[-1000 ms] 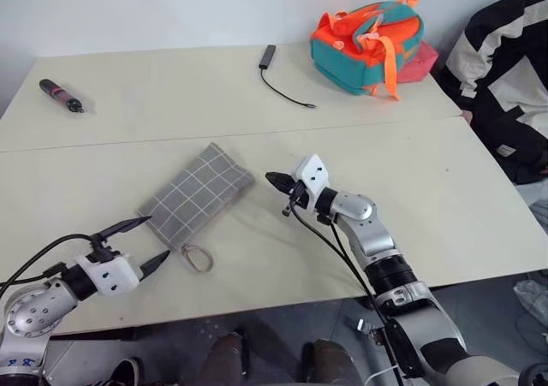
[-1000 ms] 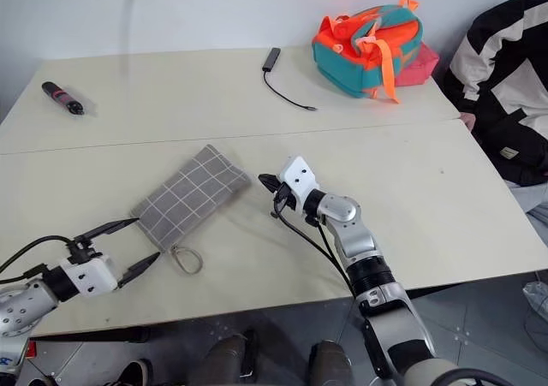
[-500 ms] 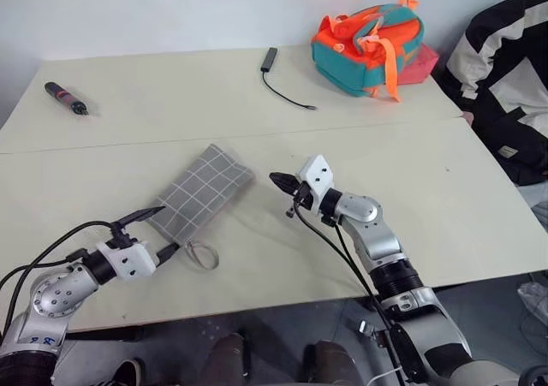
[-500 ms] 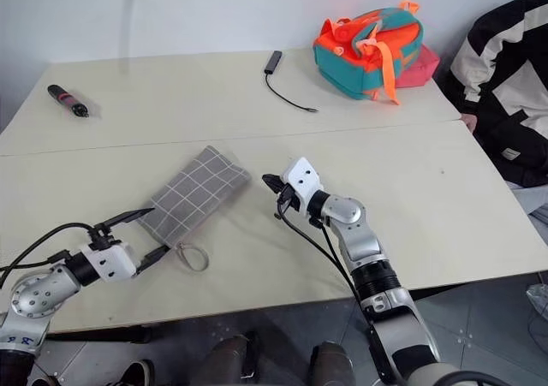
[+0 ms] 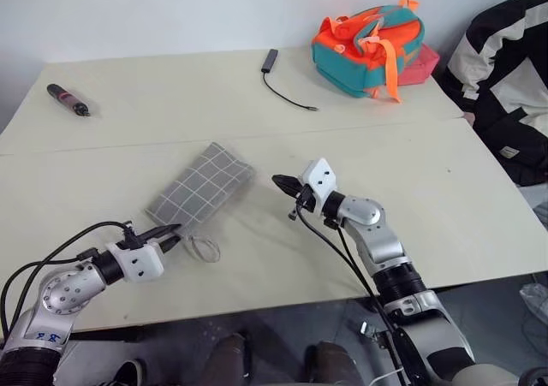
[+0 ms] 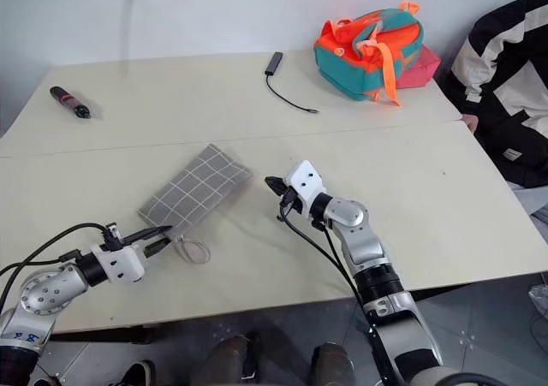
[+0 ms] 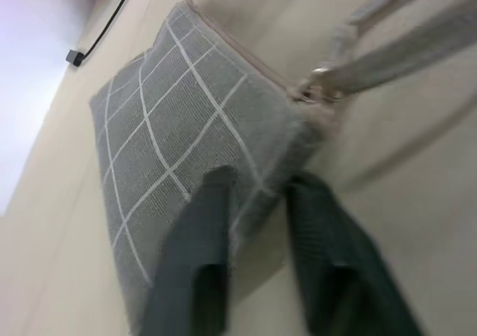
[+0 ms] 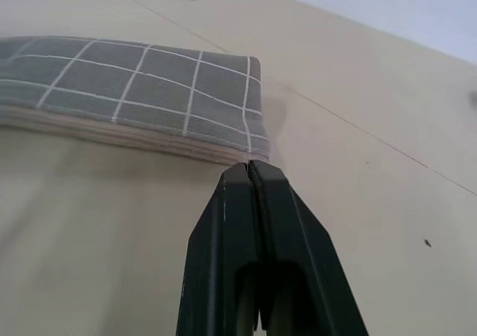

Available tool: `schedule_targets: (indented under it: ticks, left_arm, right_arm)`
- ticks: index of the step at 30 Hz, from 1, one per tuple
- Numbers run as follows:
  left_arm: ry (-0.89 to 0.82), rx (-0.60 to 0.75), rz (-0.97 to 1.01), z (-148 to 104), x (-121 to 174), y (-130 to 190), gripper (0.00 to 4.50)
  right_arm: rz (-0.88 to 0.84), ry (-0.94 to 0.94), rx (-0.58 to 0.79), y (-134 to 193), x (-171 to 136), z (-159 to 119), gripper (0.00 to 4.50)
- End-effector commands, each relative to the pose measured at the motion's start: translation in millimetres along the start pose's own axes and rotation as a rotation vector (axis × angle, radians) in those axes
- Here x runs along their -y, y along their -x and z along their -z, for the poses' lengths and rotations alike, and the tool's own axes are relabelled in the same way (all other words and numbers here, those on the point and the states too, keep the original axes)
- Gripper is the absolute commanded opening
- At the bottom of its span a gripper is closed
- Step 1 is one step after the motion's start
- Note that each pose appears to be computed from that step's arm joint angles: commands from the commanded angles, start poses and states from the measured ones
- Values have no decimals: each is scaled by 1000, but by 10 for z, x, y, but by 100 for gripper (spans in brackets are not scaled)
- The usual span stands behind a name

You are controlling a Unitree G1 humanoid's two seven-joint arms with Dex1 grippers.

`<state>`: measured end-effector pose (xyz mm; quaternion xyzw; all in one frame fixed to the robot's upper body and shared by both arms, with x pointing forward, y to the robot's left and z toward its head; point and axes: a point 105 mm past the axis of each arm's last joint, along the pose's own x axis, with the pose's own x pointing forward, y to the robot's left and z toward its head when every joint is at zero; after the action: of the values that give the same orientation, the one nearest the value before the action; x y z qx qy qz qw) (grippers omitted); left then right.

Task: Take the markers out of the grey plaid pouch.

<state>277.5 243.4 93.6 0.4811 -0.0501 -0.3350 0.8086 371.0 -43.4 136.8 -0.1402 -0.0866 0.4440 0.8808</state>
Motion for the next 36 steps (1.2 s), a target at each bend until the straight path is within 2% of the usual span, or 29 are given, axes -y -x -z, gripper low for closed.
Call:
schedule_targets:
  ticks: [1,4,8,9,12,14,19,29,35,36]
  left_arm:
    - [93,-35,116,82,333,-24,3]
    - [114,-20,83,48,260,-34,3]
    - [134,30,-1,-69,74,-64,3]
    - [125,45,0,-111,63,-82,1]
    - [79,103,15,-284,63,-164,0]
    - [59,129,14,-374,53,-221,0]
    - [39,181,30,-570,100,-389,0]
    - [48,225,11,-773,109,-637,0]
    - [54,228,11,-786,143,-653,0]
    - [55,229,10,-787,142,-654,0]
  right_arm:
    - [-3,27,32,29,-3,-120,0]
    - [-25,24,28,39,-45,-134,0]
    - [-151,-97,75,96,-228,-316,0]
    - [-198,-160,76,118,-286,-357,18]
    - [-294,-171,82,116,-482,-513,90]
    - [-299,-236,80,67,-534,-581,159]
    - [-437,-281,-80,67,-831,-473,316]
    - [-520,-309,-278,266,-810,-251,316]
    - [-514,-340,-291,273,-832,-211,316]
    - [-510,-357,-283,263,-833,-224,298]
